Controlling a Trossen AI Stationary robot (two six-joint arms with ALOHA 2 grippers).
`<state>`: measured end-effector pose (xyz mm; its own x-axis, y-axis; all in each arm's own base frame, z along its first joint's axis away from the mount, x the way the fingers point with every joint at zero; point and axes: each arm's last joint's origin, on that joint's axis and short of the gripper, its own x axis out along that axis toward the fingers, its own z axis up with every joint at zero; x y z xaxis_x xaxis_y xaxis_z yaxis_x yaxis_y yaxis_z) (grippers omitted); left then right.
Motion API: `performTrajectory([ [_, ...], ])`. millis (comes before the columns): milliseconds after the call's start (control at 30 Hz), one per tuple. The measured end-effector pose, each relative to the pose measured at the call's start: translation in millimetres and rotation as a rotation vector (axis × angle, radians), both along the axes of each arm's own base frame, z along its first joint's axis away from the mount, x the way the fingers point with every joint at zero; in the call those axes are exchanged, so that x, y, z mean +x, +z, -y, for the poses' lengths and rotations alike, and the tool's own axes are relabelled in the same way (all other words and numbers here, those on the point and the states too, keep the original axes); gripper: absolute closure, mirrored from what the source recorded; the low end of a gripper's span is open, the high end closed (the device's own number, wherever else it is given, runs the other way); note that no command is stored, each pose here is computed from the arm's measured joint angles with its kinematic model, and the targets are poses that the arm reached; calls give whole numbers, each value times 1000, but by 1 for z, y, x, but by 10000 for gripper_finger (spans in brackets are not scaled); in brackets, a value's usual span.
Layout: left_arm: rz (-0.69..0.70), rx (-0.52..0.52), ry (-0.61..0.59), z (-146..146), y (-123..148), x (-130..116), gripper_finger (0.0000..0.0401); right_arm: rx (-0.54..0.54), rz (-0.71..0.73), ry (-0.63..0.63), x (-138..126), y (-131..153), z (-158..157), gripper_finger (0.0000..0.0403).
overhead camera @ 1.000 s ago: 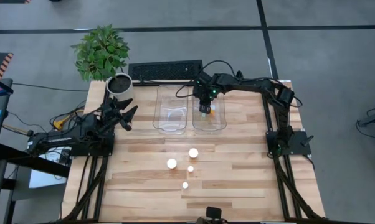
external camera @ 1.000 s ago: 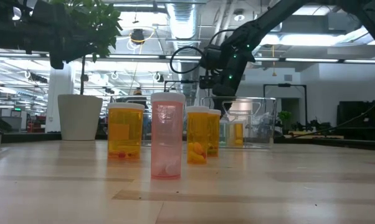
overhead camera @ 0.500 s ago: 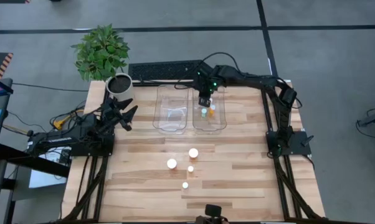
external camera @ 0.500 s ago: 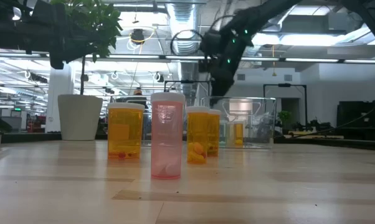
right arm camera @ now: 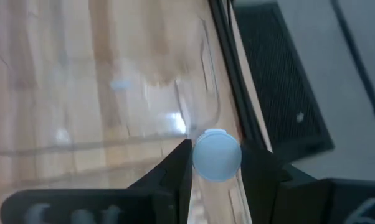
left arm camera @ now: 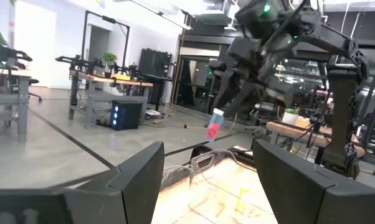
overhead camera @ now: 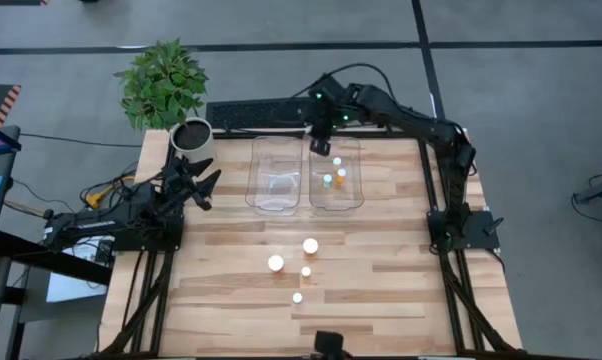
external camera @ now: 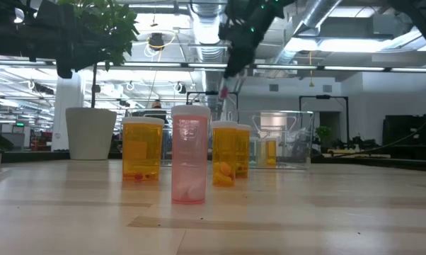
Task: Pick and place medicine bottles into bin by pill shape (circle, oval)
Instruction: Put the blue capsule bottle into the left transparent bin
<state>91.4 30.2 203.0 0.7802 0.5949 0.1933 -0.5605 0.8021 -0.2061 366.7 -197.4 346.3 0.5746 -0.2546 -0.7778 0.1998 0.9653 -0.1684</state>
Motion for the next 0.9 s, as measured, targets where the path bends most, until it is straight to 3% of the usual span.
performTrajectory([
  [333, -6, 7, 2, 0, 0, 0, 161, -52, 111, 103, 34, -1, -32, 279],
  [567, -2, 1, 2, 0, 0, 0, 161, -59, 90, 163, 68, -41, -34, 279],
  [900, -1, -1, 0, 0, 0, 0, 161, 17, -29, 168, 99, -93, -16, 278],
])
